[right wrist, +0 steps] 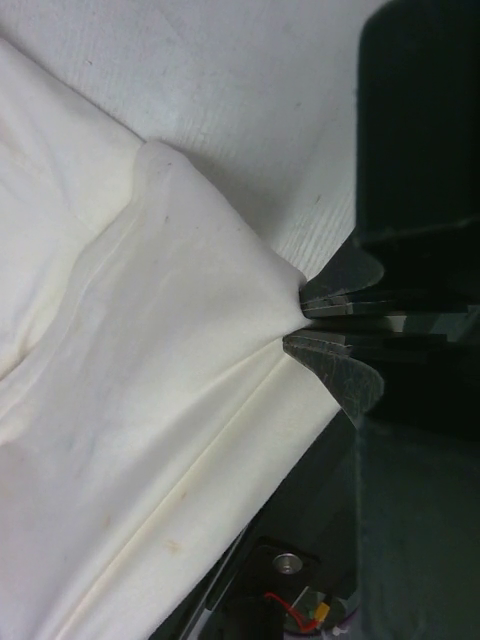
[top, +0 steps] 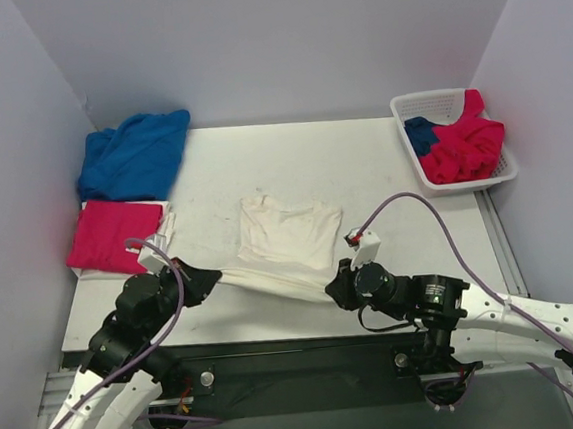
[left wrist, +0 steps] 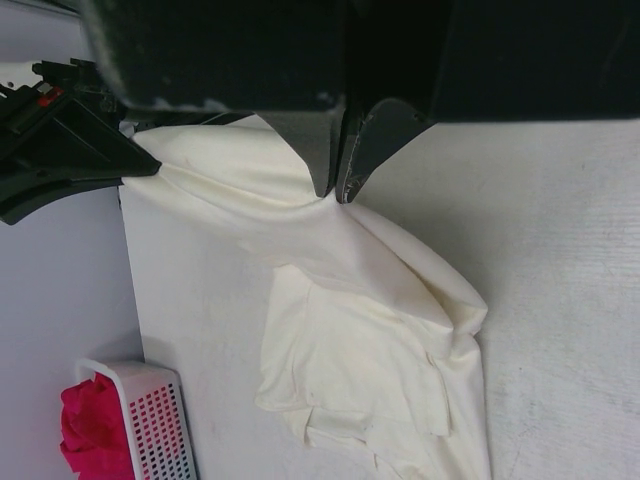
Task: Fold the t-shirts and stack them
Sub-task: Fold the long partially folded tshirt into a neat square
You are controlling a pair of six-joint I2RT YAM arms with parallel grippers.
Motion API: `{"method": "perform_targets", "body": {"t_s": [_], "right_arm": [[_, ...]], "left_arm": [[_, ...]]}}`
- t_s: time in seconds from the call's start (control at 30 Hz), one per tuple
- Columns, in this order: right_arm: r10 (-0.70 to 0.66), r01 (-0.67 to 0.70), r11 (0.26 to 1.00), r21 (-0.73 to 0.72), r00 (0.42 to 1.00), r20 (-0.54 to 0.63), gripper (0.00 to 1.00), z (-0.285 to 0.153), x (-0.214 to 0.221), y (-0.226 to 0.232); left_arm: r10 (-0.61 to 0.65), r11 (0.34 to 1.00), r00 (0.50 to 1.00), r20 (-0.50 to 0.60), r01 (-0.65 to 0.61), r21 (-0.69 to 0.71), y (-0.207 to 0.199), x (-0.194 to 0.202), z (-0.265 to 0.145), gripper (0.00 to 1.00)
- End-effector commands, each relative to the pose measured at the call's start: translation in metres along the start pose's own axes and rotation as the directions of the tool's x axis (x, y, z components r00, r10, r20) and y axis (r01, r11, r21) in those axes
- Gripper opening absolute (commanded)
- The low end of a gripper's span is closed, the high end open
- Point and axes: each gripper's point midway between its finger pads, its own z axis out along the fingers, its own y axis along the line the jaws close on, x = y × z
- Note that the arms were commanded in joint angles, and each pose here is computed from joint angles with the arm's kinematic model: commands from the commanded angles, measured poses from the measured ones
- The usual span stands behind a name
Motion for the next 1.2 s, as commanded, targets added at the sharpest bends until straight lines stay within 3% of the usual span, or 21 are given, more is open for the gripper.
{"method": "perform_targets", "body": {"t_s": [0.0,0.43,0.77,0.93,1.17], "right_arm": [[-0.04,0.043,0.998,0.051,0.997,-0.061,0.0,-0.003,0.023,-0.02],[-0.029,0.033,0.996,0.084,0.998,-0.052,0.0,0.0,0.019,-0.021],[-0.118,0.111,0.981,0.156,0.993,0.033,0.0,0.009,-0.019,-0.023],[-0.144,0.143,0.983,0.119,0.99,0.001,0.0,0.015,-0.016,-0.014],[-0.225,0.222,0.973,-0.061,0.973,-0.05,0.0,0.004,0.014,0.01]], "left_arm": [[-0.013,1.0,0.992,0.127,0.016,-0.027,0.0,-0.028,-0.017,0.0],[-0.027,0.999,0.993,0.117,0.03,-0.027,0.001,-0.026,-0.015,0.0],[-0.022,0.999,0.979,0.204,0.031,-0.04,-0.012,-0.055,0.01,0.0],[-0.016,0.999,0.975,0.224,0.024,-0.033,-0.013,-0.059,0.0,0.0],[-0.054,0.998,0.969,0.241,0.06,-0.017,0.004,-0.045,-0.031,0.0]]}}
